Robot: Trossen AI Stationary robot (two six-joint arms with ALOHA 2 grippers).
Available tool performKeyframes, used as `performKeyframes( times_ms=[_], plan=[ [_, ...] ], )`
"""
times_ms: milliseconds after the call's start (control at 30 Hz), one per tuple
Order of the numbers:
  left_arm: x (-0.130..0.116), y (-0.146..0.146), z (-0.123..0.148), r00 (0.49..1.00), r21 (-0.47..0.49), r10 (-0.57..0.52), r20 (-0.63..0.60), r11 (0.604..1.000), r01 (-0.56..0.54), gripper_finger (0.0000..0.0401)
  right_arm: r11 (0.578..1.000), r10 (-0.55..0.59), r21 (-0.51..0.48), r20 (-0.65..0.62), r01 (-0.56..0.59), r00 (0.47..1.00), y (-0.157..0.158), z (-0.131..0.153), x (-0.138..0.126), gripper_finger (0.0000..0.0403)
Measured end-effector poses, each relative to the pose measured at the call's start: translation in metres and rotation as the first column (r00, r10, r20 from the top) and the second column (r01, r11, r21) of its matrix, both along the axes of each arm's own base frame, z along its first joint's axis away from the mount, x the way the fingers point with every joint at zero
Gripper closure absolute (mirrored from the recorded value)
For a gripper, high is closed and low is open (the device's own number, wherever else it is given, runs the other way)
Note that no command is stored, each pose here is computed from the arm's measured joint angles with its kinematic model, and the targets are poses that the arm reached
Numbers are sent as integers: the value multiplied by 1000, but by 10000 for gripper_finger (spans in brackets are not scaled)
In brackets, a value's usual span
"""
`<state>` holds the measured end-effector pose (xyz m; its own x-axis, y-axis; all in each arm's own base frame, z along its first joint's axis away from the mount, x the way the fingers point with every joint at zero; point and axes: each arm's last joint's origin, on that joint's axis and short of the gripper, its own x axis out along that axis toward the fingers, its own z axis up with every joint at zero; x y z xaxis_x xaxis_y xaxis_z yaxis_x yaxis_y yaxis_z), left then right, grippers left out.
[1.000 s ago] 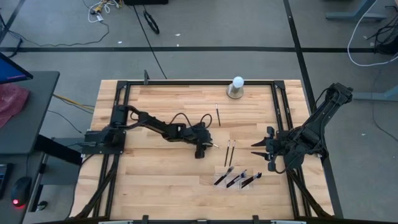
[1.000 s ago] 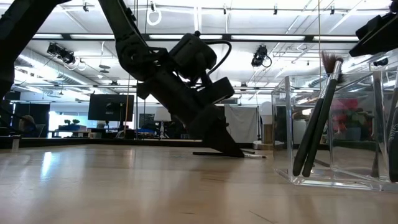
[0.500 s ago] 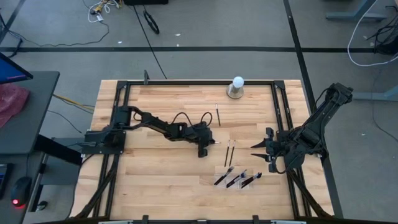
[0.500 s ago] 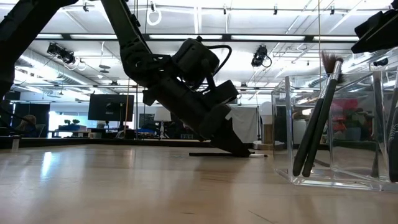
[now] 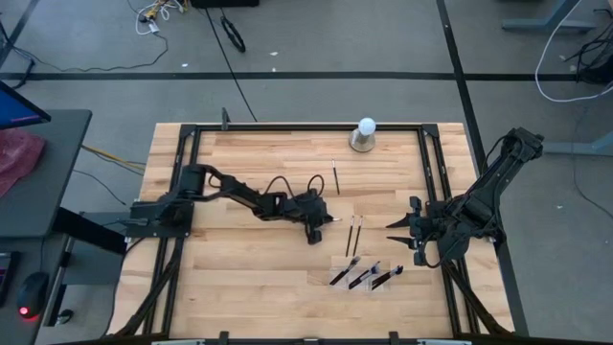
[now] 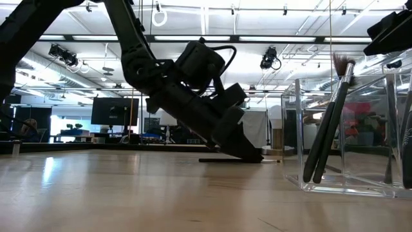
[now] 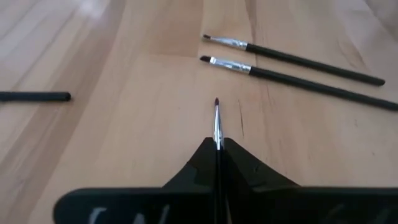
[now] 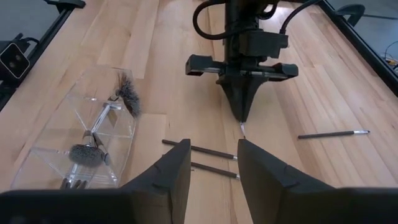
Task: Put items in baskets/containers
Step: Put the eyeshadow brush into the left section of the transparent organizer
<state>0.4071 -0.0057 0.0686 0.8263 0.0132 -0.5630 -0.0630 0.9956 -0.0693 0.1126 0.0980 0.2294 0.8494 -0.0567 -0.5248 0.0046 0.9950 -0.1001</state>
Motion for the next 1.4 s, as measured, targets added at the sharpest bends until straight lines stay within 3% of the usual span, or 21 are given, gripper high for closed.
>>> performKeyframes(
  times_ms=[800, 1033, 1267, 1400],
  plan=[
    [12, 1, 21, 963, 8, 32, 268, 999, -36, 391, 1000, 2, -4, -1, -2, 1000, 0, 0, 0, 269],
    [16, 1, 40, 896, -72, 75, 438, 996, -48, 386, 1000, -9, -23, 45, 10, 999, 0, -19, 2, 269],
    [21, -7, 61, 803, -114, 61, 593, 993, 9, 392, 982, -180, 86, 163, 167, 970, -14, -52, 13, 267],
    [33, -20, 78, 768, -86, 22, 640, 995, 43, 388, 979, -196, 110, 243, 174, 950, -22, -53, 22, 246]
  ],
)
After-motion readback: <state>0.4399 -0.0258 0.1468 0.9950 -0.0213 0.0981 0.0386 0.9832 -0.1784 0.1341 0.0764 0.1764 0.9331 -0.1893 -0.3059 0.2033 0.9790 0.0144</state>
